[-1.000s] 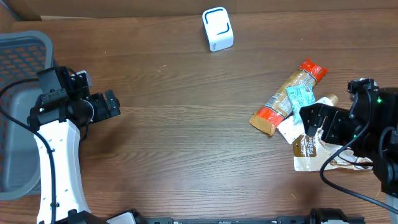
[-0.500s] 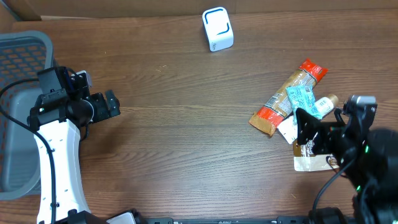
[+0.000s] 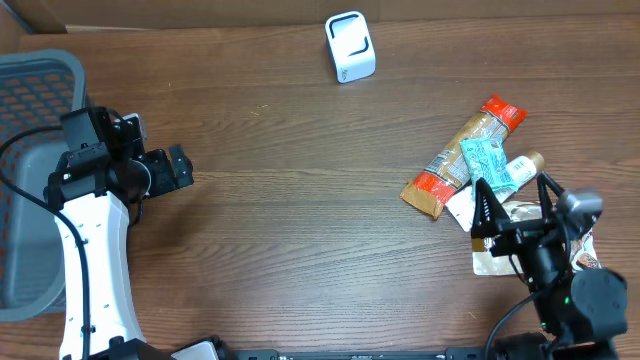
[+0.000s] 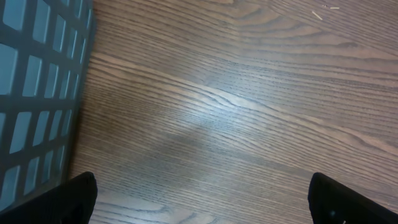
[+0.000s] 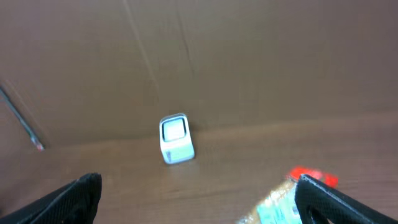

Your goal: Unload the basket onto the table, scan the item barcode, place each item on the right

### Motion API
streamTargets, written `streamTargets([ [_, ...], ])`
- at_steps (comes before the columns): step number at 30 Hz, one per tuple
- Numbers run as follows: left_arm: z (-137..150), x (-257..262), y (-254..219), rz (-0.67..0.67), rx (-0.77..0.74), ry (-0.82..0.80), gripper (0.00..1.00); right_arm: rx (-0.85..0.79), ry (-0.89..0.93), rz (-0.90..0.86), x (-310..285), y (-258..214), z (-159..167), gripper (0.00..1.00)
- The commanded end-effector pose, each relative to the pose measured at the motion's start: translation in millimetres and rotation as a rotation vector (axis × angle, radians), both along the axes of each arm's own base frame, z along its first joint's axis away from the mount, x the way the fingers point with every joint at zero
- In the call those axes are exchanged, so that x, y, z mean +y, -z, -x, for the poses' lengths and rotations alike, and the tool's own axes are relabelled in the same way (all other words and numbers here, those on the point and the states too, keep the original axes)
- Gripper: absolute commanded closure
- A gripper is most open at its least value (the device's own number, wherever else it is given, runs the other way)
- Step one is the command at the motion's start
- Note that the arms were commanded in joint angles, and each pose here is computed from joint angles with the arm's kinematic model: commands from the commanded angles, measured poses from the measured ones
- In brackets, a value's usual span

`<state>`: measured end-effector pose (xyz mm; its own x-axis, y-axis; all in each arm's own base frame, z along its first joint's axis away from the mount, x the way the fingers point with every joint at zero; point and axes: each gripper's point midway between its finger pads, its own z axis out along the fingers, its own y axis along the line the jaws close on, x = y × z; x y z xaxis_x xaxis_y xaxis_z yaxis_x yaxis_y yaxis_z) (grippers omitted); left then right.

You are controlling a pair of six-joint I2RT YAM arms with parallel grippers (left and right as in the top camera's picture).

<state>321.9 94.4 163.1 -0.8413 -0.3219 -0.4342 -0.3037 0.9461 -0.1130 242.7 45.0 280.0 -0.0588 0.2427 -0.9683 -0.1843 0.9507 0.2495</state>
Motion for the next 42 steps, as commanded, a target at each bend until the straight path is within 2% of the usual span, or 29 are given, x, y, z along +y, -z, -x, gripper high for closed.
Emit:
streamTargets([
  [1,-2,-1,-3,-0.005,-0.009,0.021,0.01,-0.049,0.012,0.000,-2,10,2,0.00],
  [11,-2,-1,-3,-0.006,-0.009,0.021,0.01,-0.175,0.012,-0.022,-3,41,7,0.00],
  [22,-2,-1,-3,-0.005,-0.009,0.021,0.01,-0.287,0.012,-0.041,-3,37,9,0.00],
  [25,-2,-1,-3,-0.006,-0.009,0.021,0.00,-0.252,0.012,-0.035,-3,45,7,0.00],
  [32,-2,-1,-3,-0.005,-0.009,0.021,0.01,0.016,0.011,0.010,-2,112,0,0.00],
  [42,-2,-1,-3,-0.005,-0.009,0.021,0.01,0.011,0.011,0.009,-2,110,0,0.00],
])
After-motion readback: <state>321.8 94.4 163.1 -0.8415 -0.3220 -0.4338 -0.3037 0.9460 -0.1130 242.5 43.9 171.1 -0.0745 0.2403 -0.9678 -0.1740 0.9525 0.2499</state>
